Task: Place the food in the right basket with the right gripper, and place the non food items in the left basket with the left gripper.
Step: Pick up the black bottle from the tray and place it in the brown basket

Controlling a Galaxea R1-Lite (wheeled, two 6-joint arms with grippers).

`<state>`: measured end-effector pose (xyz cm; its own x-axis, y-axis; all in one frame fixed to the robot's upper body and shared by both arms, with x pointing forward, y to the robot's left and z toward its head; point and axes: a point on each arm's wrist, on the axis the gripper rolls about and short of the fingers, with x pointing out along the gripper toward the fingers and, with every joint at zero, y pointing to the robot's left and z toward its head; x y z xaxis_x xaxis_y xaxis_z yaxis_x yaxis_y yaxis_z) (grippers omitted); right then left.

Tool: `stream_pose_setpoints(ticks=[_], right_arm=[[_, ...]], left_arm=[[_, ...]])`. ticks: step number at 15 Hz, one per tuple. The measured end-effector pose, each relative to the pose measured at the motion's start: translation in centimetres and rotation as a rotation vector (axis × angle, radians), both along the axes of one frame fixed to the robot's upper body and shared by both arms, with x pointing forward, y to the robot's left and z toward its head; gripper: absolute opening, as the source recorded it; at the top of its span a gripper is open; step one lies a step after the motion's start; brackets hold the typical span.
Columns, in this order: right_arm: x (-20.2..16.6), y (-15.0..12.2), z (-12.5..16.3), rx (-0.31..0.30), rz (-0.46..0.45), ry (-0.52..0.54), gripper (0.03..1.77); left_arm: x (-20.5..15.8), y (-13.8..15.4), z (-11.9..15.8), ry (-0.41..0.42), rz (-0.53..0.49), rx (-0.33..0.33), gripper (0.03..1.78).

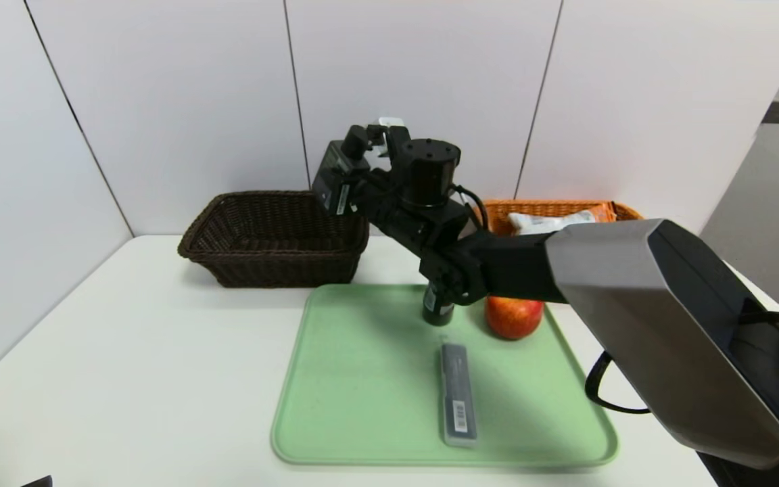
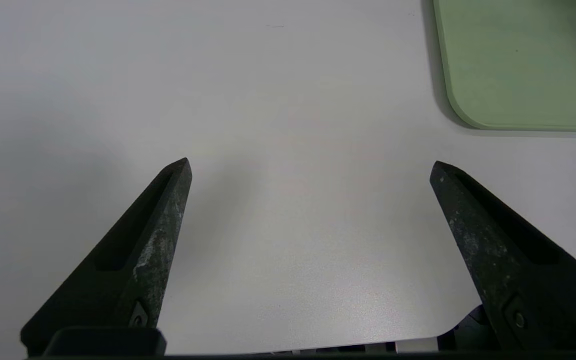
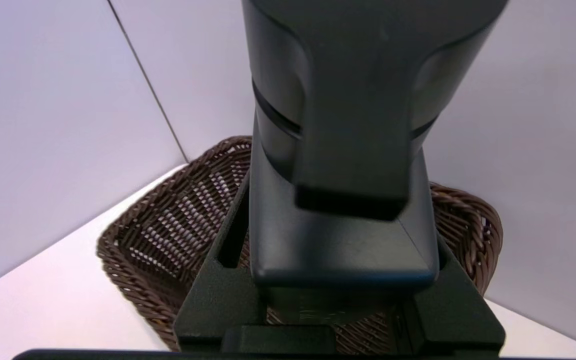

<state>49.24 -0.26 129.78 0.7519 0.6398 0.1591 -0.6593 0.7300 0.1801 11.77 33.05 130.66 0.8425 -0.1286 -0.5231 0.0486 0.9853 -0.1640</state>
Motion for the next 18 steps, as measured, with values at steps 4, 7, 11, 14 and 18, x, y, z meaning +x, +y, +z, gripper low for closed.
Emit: stream_pose_setpoints(ticks=[4,7,11,14,18], right_arm=[[0.5,0.4,-1.8,-0.018,-0.008,0.02,0.62],[0.8,0.5,-2.7,-0.029,-0.01,0.031,0.62],[0.8,0.8,-3.3,-0.041,-0.006,0.04,0.62],[0.8,0.8,-3.4,-0.042,-0.003,0.037,0.7],[0.7,0.9,-3.1,-0.039,-0.002,0.035,1.11]], left_arm=[[0.0,0.0,-0.1,0.004,-0.006,0.008,1.69],[0.0,0.0,-0.2,0.004,-0.006,0.008,1.69],[0.0,0.0,-0.1,0.004,-0.007,0.009,1.69],[0.0,0.0,-0.2,0.005,-0.007,0.008,1.69],[0.0,0.0,-0.2,0.006,-0.009,0.008,1.69]])
